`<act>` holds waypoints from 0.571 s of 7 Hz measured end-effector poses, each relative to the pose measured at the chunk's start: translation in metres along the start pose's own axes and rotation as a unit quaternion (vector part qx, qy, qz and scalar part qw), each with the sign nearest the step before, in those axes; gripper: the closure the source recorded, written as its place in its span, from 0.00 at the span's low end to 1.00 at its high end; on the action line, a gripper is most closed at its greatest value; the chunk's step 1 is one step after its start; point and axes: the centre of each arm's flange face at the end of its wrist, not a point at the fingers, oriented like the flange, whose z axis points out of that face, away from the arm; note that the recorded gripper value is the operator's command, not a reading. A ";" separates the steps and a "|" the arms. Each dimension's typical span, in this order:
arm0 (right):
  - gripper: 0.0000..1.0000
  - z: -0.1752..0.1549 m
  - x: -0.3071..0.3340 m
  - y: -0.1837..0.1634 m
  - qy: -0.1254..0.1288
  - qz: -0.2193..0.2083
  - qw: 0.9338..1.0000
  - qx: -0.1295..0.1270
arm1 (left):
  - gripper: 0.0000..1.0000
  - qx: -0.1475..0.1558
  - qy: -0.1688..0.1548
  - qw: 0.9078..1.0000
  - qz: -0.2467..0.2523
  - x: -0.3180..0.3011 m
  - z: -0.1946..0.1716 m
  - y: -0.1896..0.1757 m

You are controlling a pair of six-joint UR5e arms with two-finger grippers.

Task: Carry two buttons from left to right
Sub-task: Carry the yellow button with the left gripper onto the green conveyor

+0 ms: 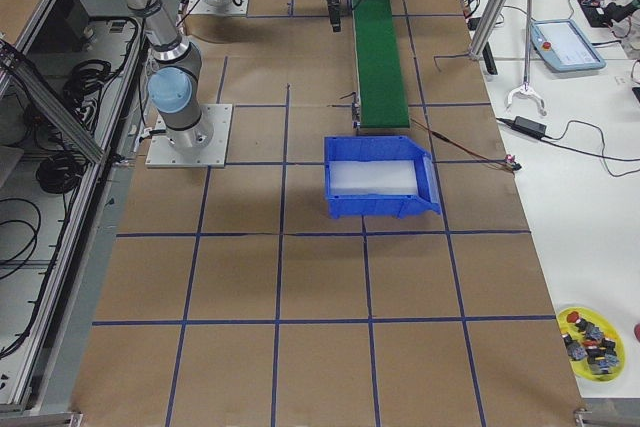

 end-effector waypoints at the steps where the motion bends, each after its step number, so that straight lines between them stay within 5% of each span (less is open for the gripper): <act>1: 0.00 0.000 0.000 0.000 0.000 0.000 1.000 0.000 | 0.94 0.011 -0.002 1.000 0.004 -0.001 0.012 0.002; 2: 0.00 0.000 0.000 0.000 0.000 0.001 1.000 0.000 | 0.71 0.018 -0.004 1.000 0.006 -0.003 0.022 0.004; 3: 0.00 0.000 0.000 0.000 -0.001 0.001 1.000 0.000 | 0.08 0.023 -0.005 1.000 0.011 -0.004 0.026 0.005; 4: 0.00 0.000 0.000 0.000 -0.001 0.001 1.000 0.000 | 0.01 0.025 -0.006 1.000 0.013 -0.005 0.028 0.006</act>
